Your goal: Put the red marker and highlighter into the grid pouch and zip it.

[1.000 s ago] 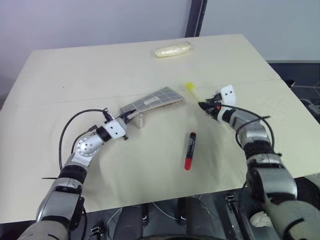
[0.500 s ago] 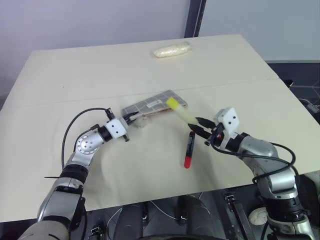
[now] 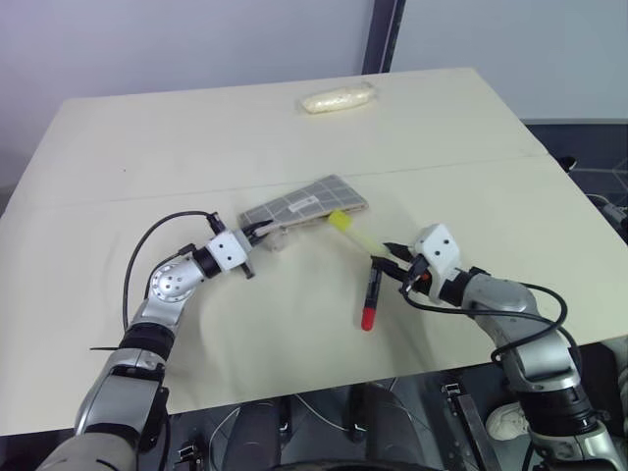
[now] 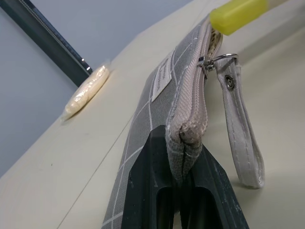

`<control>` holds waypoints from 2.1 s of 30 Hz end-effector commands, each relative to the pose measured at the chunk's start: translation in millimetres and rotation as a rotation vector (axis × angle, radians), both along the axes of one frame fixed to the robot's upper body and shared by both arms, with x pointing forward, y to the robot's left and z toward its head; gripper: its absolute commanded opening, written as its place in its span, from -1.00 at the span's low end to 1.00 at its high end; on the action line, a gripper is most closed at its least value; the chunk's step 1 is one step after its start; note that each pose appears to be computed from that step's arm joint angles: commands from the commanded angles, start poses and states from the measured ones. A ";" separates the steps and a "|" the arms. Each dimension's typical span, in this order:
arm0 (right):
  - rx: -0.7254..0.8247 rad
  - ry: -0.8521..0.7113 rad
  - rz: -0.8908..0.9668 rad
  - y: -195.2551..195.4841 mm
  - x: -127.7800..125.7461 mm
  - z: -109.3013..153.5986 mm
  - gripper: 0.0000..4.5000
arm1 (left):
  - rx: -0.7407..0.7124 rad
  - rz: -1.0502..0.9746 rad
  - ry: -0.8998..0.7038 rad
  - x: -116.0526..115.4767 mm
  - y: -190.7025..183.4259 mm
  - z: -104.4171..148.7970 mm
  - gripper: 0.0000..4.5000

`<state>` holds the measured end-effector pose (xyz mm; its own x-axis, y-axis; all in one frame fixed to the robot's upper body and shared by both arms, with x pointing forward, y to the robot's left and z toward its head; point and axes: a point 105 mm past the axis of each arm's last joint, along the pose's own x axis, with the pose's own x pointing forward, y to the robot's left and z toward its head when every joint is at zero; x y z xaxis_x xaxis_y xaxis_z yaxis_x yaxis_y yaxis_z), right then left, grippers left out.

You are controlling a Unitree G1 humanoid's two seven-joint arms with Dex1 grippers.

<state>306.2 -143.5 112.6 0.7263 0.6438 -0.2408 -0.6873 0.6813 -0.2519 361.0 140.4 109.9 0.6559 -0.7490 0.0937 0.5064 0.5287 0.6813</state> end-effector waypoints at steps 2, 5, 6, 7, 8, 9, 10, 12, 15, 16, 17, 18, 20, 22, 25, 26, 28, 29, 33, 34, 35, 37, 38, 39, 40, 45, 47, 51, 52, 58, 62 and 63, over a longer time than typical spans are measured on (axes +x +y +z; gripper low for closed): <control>-0.035 -0.035 0.000 -1.1 3.6 1.8 -0.64 | -0.027 -0.025 -0.023 -3.0 -1.9 8.6 -1.00; -0.020 -0.063 -0.012 -1.1 10.2 9.7 -0.64 | 0.003 -0.059 -0.033 -7.4 -4.7 7.4 -1.00; -0.035 -0.070 -0.006 -0.5 11.6 10.7 -0.64 | 0.033 -0.085 -0.044 -11.0 -6.9 6.3 -1.00; -0.049 -0.076 0.001 0.6 12.8 11.3 -0.64 | 0.065 -0.113 -0.056 -14.8 -9.1 4.9 -1.00; -0.060 -0.080 0.010 2.1 13.8 11.9 -0.64 | 0.089 -0.138 -0.067 -18.0 -11.2 4.1 -1.00; -0.069 -0.084 0.023 5.5 15.0 12.9 -0.64 | 0.098 -0.155 -0.074 -19.9 -12.7 5.1 -1.00; -0.080 -0.086 0.038 8.7 15.6 13.5 -0.64 | 0.102 -0.166 -0.079 -20.6 -13.6 6.7 -1.00; -0.102 -0.084 0.078 16.8 15.1 14.5 -0.64 | 0.127 -0.191 -0.094 -21.5 -15.8 10.2 -1.00; -0.109 -0.087 0.124 26.5 14.5 20.6 -0.64 | 0.141 -0.185 -0.083 -15.9 -13.7 13.9 -1.00; -0.111 -0.084 0.127 27.5 14.8 22.2 -0.64 | 0.144 -0.182 -0.077 -14.4 -12.7 14.2 -1.00; -0.118 -0.087 0.137 28.3 14.3 24.0 -0.64 | 0.147 -0.177 -0.072 -13.1 -11.5 14.0 -1.00; -0.111 -0.085 0.146 29.1 13.3 26.0 -0.64 | 0.149 -0.171 -0.065 -11.9 -10.3 13.4 -1.00; -0.120 -0.087 0.155 28.3 12.0 28.8 -0.64 | 0.133 -0.178 -0.074 -13.2 -9.3 16.1 -1.00; -0.129 -0.085 0.154 27.2 11.7 29.9 -0.64 | 0.133 -0.193 -0.061 -14.4 -9.1 16.0 -1.00; -0.130 -0.079 0.172 24.5 6.2 33.8 -0.64 | 0.113 -0.162 -0.028 -7.5 -3.9 18.4 -1.00; -0.121 -0.073 0.172 21.4 3.6 35.9 -0.64 | 0.107 -0.153 -0.027 -5.5 -2.0 20.3 -1.00; -0.117 -0.071 0.147 4.9 -4.9 43.1 -0.64 | 0.069 -0.111 -0.014 1.7 5.6 26.9 -1.00; -0.116 -0.068 0.133 -4.0 -10.4 47.2 -0.64 | 0.059 -0.099 -0.012 3.8 8.7 29.5 -1.00; -0.124 -0.050 0.086 -22.6 -26.0 52.7 -0.64 | 0.047 -0.102 0.004 3.8 14.4 30.6 -1.00; -0.114 -0.049 0.078 -21.9 -26.1 52.8 -0.64 | 0.048 -0.111 0.006 3.1 13.8 30.5 -1.00; -0.110 -0.054 0.070 -20.9 -24.9 52.7 -0.64 | 0.043 -0.119 0.010 2.7 13.3 30.6 -1.00; -0.109 -0.060 0.063 -16.8 -21.4 50.5 -0.64 | 0.039 -0.128 0.021 3.6 12.6 30.8 -1.00; -0.110 -0.061 0.065 -14.0 -20.1 48.7 -0.64 | 0.041 -0.131 0.024 4.6 11.9 30.8 -1.00; -0.108 -0.060 0.059 -11.7 -18.3 47.0 -0.64 | 0.041 -0.133 0.025 5.8 10.4 31.3 -1.00; -0.107 -0.059 0.054 -10.1 -17.1 45.8 -0.64 | 0.040 -0.137 0.025 6.5 8.8 31.9 -1.00; -0.114 -0.054 0.049 -8.2 -17.5 41.4 -0.64 | 0.046 -0.167 0.022 5.5 1.5 31.2 -1.00; -0.124 -0.049 0.046 -8.8 -16.7 39.0 -0.64 | 0.047 -0.178 0.020 4.1 -0.7 30.9 -1.00; -0.119 -0.059 0.053 -5.2 -11.3 41.2 -0.64 | 0.091 -0.210 0.006 -3.0 -3.7 26.2 -1.00; -0.117 -0.063 0.056 -4.2 -10.4 42.4 -0.64 | 0.103 -0.216 0.005 -4.6 -4.0 24.3 -1.00; -0.127 -0.054 0.079 -0.5 -7.4 40.7 -0.64 | 0.162 -0.246 -0.019 -11.6 -5.5 18.6 -1.00; -0.291 -0.079 0.172 12.5 2.3 31.9 -0.64 | 0.233 -0.344 -0.050 -23.7 -16.7 15.5 -1.00; -0.317 -0.088 0.188 14.8 4.1 31.2 -0.64 | 0.240 -0.353 -0.050 -24.6 -17.7 14.8 -1.00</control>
